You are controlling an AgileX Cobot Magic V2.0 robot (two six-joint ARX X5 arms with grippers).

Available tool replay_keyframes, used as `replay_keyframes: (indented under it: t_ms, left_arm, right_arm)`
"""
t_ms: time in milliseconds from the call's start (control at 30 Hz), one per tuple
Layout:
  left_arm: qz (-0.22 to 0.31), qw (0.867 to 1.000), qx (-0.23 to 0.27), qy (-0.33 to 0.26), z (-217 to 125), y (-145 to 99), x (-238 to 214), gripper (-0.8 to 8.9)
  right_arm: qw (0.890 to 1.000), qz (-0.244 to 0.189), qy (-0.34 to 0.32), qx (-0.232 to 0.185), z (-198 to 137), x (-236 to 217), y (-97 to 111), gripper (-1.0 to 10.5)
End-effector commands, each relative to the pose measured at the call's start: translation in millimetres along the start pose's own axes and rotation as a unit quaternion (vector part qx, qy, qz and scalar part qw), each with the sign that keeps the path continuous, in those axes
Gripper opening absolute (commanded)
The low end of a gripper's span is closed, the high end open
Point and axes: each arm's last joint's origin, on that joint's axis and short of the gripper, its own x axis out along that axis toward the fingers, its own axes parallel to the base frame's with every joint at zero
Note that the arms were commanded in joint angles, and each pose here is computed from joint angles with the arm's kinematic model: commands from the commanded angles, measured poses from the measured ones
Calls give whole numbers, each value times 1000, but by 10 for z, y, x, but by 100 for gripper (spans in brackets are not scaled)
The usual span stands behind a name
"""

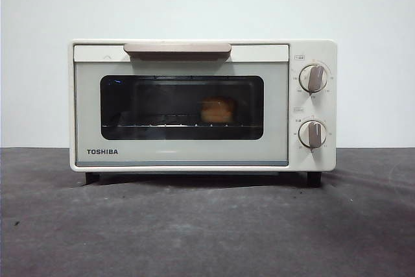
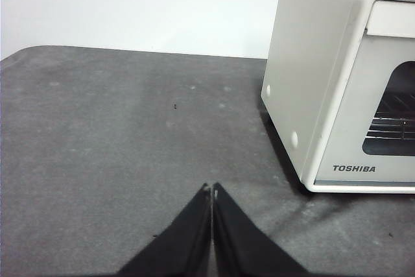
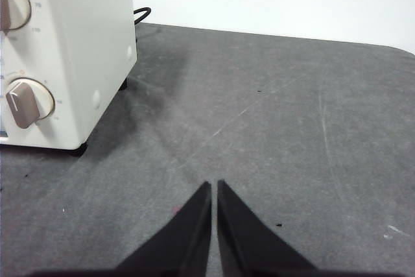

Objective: The left arm flap open the oven, the right arm pick bread and place it into oven, the left arm flap close the oven

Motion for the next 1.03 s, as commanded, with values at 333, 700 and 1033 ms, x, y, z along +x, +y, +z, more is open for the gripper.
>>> replay_keyframes:
  t_ms: [333, 700, 1033]
  left_arm:
    - [4, 999, 4, 39, -124, 10, 15, 10]
    - [4, 999, 5, 43, -132, 10, 14, 10]
    - [4, 999, 5, 43, -132, 10, 14, 10]
  right_arm:
    - [1000, -1, -1, -2, -14, 5, -1, 11]
    - [1000, -1, -1, -2, -14, 5, -1, 11]
    - [1000, -1, -1, -2, -14, 5, -1, 11]
